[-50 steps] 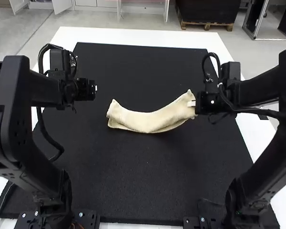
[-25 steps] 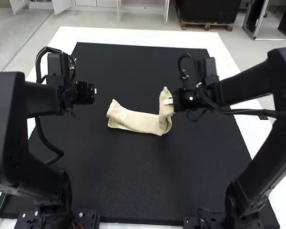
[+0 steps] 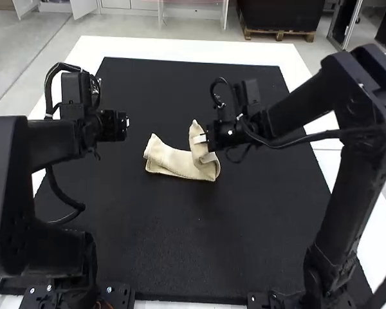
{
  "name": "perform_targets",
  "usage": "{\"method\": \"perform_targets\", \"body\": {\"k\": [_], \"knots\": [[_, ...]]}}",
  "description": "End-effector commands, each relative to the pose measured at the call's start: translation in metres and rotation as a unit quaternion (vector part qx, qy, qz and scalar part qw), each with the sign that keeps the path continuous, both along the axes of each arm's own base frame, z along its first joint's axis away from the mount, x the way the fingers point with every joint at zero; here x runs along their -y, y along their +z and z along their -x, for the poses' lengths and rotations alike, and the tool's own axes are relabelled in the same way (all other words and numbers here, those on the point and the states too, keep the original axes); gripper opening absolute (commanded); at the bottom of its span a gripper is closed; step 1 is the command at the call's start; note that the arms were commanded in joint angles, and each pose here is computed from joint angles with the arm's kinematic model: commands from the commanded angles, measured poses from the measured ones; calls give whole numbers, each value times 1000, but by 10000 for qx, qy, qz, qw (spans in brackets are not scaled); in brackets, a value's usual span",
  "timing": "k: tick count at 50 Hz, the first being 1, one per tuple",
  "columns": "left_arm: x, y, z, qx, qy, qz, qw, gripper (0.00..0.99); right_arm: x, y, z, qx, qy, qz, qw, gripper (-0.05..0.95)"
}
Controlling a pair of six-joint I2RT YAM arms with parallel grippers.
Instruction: Fold the towel.
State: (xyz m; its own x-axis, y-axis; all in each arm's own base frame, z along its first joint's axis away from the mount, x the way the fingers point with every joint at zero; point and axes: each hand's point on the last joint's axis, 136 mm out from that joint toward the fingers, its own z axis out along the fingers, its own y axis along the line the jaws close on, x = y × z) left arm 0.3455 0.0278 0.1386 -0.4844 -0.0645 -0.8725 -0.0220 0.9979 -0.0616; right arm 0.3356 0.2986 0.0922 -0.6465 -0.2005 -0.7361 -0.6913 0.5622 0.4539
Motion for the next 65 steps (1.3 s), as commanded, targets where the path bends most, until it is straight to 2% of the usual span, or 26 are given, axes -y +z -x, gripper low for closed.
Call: {"method": "perform_targets", "body": {"k": [1, 20, 40, 47, 51, 55, 59, 63, 65], "knots": [[-3, 3, 2, 61, 90, -9, 9999, 970, -19, 10, -7, 87, 92, -148, 9998, -21], [-3, 3, 2, 68, 86, -16, 9999, 970, -61, 3, -15, 87, 410, -191, 9989, -23], [-4, 2, 2, 53, 97, -7, 9999, 969, -81, -1, -32, 118, 453, -244, 9986, -21], [-3, 1, 3, 46, 83, -3, 10000, 969, -87, 2, -36, 62, 471, -342, 9983, -20], [-3, 0, 3, 39, 91, -2, 10000, 969, -90, 6, -35, 18, 515, -414, 9978, 13], [-3, 0, 3, 39, 83, -1, 10000, 969, -95, 15, -33, -4, 586, -612, 9964, 34], [-3, -1, 4, 23, 83, 1, 10000, 969, -98, 28, -36, 15, 555, -827, 9950, 203], [-3, 1, 5, 61, 91, -5, 9999, 969, -101, 41, -36, -47, 588, -1009, 9931, 513], [-3, 2, 5, 77, 83, -7, 9999, 969, -102, 45, -34, -92, 610, -1066, 9924, 628]]}}
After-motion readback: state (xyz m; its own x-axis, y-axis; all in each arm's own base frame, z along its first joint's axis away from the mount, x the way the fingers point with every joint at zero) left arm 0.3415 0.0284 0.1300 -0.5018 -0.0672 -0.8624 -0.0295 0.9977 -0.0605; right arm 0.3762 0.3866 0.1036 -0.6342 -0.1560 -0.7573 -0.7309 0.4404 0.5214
